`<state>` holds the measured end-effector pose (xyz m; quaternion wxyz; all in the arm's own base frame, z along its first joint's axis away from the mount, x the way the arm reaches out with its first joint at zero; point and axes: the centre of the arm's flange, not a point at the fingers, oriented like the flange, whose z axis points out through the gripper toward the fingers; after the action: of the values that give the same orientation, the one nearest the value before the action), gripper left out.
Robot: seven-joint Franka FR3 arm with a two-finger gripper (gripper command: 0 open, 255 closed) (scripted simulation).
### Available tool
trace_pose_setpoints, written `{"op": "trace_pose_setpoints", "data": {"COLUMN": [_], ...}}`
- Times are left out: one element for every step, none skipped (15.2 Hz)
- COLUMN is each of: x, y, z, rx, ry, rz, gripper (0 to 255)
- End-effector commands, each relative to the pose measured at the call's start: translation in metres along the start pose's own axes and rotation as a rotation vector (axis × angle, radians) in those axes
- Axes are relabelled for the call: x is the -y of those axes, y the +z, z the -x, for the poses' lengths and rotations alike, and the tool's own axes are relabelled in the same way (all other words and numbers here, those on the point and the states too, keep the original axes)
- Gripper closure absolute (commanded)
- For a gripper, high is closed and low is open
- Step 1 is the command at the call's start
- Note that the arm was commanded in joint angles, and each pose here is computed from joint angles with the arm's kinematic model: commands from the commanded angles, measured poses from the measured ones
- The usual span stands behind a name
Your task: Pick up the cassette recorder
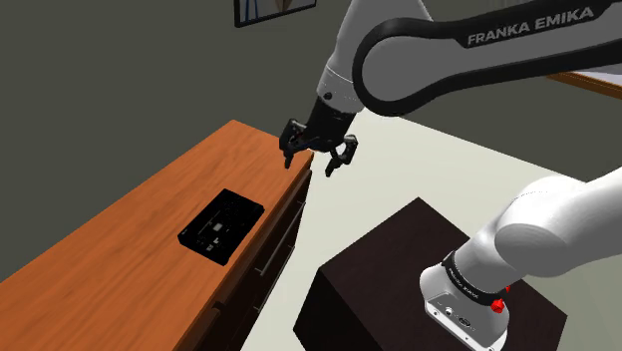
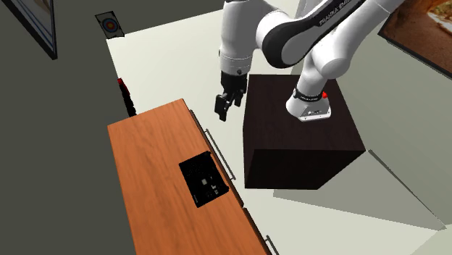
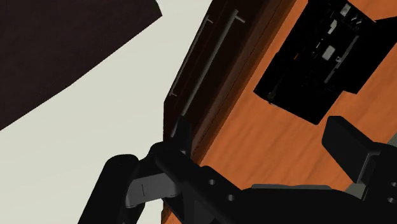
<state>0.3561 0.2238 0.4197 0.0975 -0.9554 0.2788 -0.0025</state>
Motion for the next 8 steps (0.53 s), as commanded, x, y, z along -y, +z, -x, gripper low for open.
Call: {"op": "trace_pose_setpoints", "data": {"x": [0.019, 0.028, 0.037, 0.047, 0.056, 0.066, 0.075, 0.085], "y": [0.017, 0.026, 0.034, 0.043, 0.051, 0.060, 0.068, 0.077], "z": [0.003, 0.003, 0.003, 0.003, 0.002, 0.001, 0.000, -0.002], "rx": [-0.006, -0.009, -0.012, -0.015, -0.017, -0.020, -0.023, -0.026], "ry": [0.058, 0.085, 0.112, 0.139, 0.166, 0.192, 0.219, 0.246], "rz": [-0.012, -0.016, -0.020, -0.025, -0.029, -0.033, -0.038, -0.042], "gripper": [0, 0, 0, 0, 0, 0, 0, 0]}}
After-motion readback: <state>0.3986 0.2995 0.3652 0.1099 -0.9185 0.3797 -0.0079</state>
